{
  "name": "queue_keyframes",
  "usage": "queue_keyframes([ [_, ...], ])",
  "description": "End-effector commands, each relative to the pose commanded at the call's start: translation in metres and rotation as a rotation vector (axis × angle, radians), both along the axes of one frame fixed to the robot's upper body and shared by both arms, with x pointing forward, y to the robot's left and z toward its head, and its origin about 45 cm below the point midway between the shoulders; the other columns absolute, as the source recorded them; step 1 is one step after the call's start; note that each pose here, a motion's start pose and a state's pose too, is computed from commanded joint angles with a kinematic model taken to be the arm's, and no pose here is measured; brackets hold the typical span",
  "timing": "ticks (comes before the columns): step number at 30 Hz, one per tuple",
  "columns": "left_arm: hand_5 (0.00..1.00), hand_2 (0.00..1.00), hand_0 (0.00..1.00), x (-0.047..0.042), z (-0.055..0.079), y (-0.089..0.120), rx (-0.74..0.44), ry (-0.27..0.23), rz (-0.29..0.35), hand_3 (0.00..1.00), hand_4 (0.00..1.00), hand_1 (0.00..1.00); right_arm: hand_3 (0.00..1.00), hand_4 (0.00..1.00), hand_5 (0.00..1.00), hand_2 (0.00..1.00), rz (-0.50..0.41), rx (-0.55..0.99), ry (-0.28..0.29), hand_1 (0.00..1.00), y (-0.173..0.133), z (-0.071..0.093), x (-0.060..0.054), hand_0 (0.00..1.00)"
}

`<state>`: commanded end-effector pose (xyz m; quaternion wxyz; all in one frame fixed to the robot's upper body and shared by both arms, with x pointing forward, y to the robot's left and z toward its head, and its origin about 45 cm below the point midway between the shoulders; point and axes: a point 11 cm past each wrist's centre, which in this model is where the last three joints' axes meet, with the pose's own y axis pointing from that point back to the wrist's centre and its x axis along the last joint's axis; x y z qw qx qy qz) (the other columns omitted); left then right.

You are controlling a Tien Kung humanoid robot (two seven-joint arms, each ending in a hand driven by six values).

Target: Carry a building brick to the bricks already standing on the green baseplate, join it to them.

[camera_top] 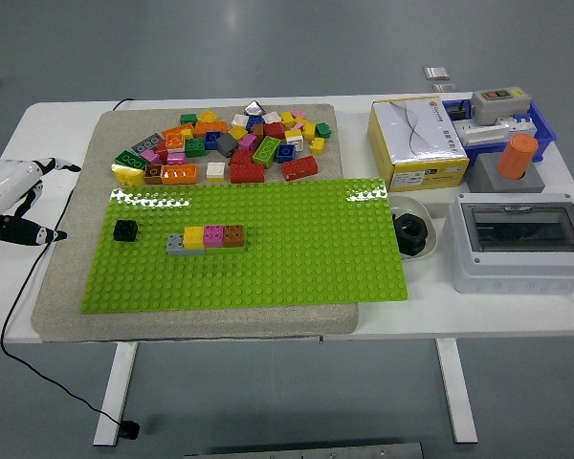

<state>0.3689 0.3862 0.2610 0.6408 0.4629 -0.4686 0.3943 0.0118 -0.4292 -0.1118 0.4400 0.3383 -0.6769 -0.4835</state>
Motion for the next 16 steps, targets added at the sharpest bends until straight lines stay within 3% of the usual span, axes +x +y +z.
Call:
queue_keyframes([
  [4, 0.172, 0.031, 0.152, -0.0019, -0.015, 0.009, -0.007, 0.057, 0.025, 0.83, 0.998, 0.002, 0.764, 0.771, 0.941, 0.686, -0.001, -0.002, 0.0, 0.569, -0.001, 0.0, -0.001, 0.639],
  [5, 0.159, 0.029, 0.154, -0.0018, -0.017, 0.01, -0.009, 0.063, 0.029, 0.771, 0.998, 0.002, 0.763, 0.772, 0.931, 0.684, -0.001, -0.002, 0.0, 0.566, -0.001, 0.0, -0.001, 0.64],
  [9, 0.159, 0.029, 0.154, 0.0019, -0.019, 0.009, -0.008, 0.057, 0.026, 0.771, 0.998, 0.002, 0.763, 0.772, 0.931, 0.684, 0.0, -0.001, 0.001, 0.566, -0.002, 0.001, -0.002, 0.64],
  [16, 0.15, 0.028, 0.159, 0.0096, -0.025, -0.012, -0.031, 0.048, -0.015, 0.756, 0.998, 0.002, 0.763, 0.77, 0.931, 0.683, 0.005, -0.001, 0.0, 0.565, -0.002, 0.001, 0.001, 0.639],
])
